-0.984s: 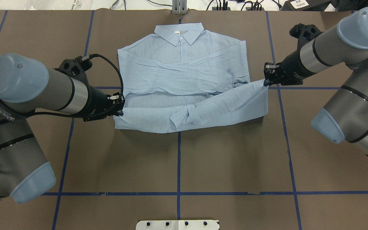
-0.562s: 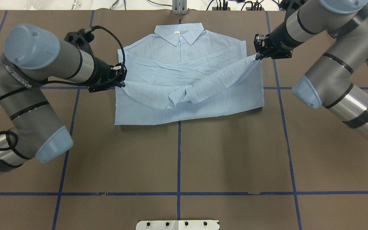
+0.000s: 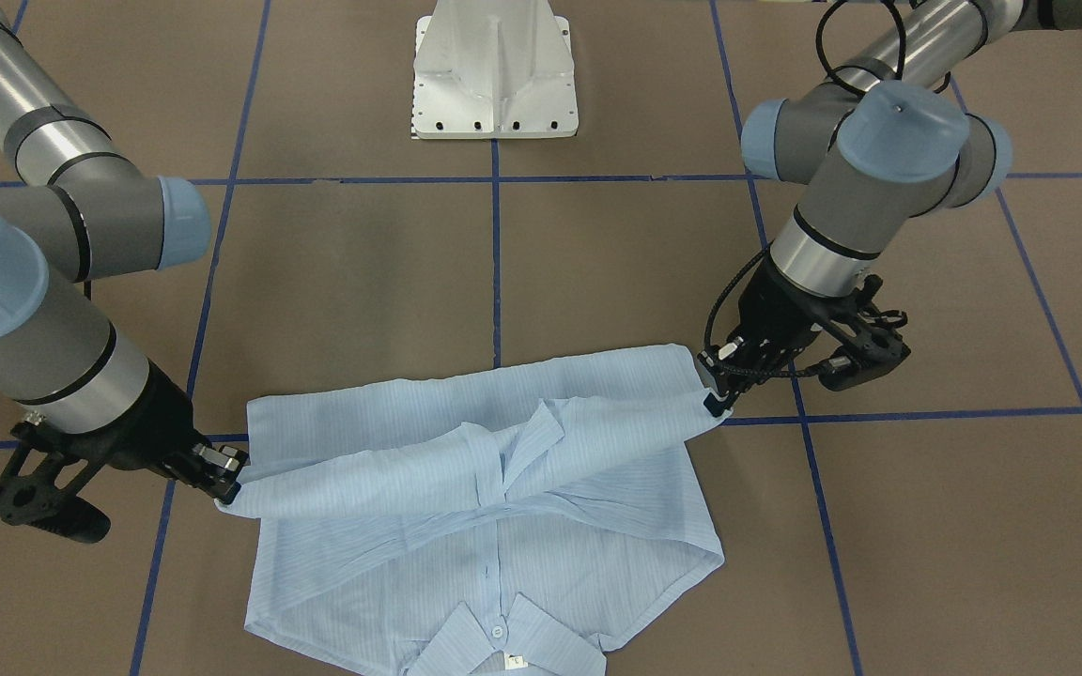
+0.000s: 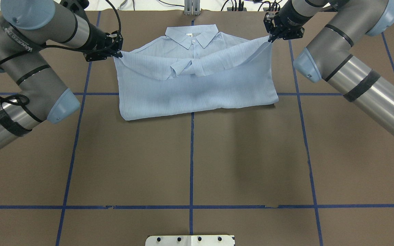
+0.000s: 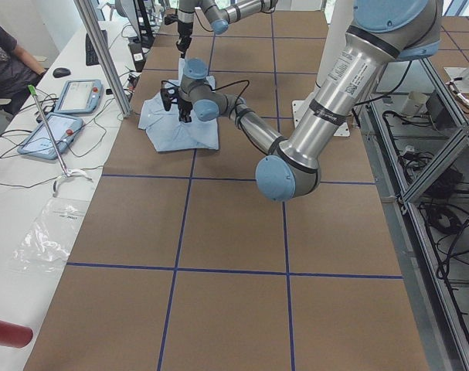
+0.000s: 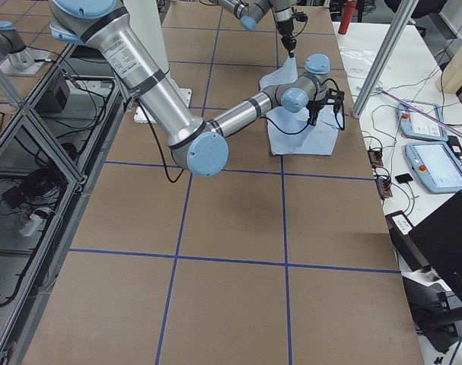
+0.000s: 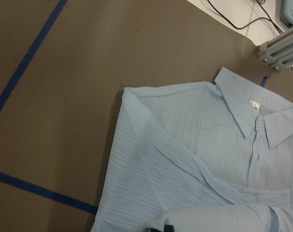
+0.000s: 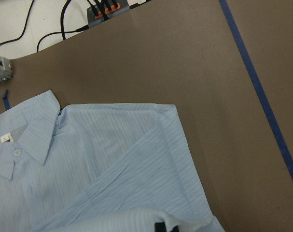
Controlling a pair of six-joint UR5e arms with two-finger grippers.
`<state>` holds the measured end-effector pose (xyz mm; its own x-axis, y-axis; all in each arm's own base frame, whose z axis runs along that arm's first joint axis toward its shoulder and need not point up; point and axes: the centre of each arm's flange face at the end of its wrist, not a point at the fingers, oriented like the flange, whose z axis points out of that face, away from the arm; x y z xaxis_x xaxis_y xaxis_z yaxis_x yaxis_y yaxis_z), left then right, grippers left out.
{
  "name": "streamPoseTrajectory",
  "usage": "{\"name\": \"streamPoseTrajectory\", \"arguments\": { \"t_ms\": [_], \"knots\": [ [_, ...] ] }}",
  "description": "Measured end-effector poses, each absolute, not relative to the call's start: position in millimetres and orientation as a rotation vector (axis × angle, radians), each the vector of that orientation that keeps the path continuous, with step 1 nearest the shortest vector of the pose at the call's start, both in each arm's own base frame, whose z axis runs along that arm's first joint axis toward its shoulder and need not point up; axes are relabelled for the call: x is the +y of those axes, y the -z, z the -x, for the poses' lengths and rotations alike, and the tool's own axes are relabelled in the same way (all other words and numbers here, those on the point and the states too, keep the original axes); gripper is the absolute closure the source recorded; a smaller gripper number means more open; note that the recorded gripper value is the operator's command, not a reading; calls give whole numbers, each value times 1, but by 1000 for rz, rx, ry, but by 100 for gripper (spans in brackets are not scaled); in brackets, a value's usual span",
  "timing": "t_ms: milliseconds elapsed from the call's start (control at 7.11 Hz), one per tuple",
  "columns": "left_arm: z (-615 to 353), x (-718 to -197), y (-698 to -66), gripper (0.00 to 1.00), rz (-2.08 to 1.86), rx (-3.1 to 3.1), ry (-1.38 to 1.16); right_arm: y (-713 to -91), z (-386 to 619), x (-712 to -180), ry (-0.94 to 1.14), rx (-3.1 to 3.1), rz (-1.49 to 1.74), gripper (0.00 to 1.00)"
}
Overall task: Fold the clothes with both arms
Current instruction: 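Lift the hem with both grippers and fold it toward the collar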
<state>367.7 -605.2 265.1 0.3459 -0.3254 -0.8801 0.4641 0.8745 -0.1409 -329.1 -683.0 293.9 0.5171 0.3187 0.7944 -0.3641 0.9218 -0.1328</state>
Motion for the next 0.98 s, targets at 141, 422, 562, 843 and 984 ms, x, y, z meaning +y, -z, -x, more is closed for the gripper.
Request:
{"name": "streamPoseTrajectory", "arguments": {
  "t_ms": [141, 422, 562, 843, 984],
  "knots": [
    [-377, -621, -275, 100, -147, 1112, 515, -304, 326, -694, -421, -935, -52, 100],
    [-388, -637, -293, 100, -154, 1118, 515, -320, 328, -708, -428, -933, -55, 100],
    [-391, -641, -296, 100, -155, 1115, 517, -321, 332, -714, -429, -930, -54, 100],
    [-400, -651, -292, 100, -159, 1118, 515, -318, 340, -723, -430, -922, -52, 100],
    [-404, -656, -294, 72, -160, 1121, 514, -316, 344, -726, -429, -918, -52, 76]
  ]
}}
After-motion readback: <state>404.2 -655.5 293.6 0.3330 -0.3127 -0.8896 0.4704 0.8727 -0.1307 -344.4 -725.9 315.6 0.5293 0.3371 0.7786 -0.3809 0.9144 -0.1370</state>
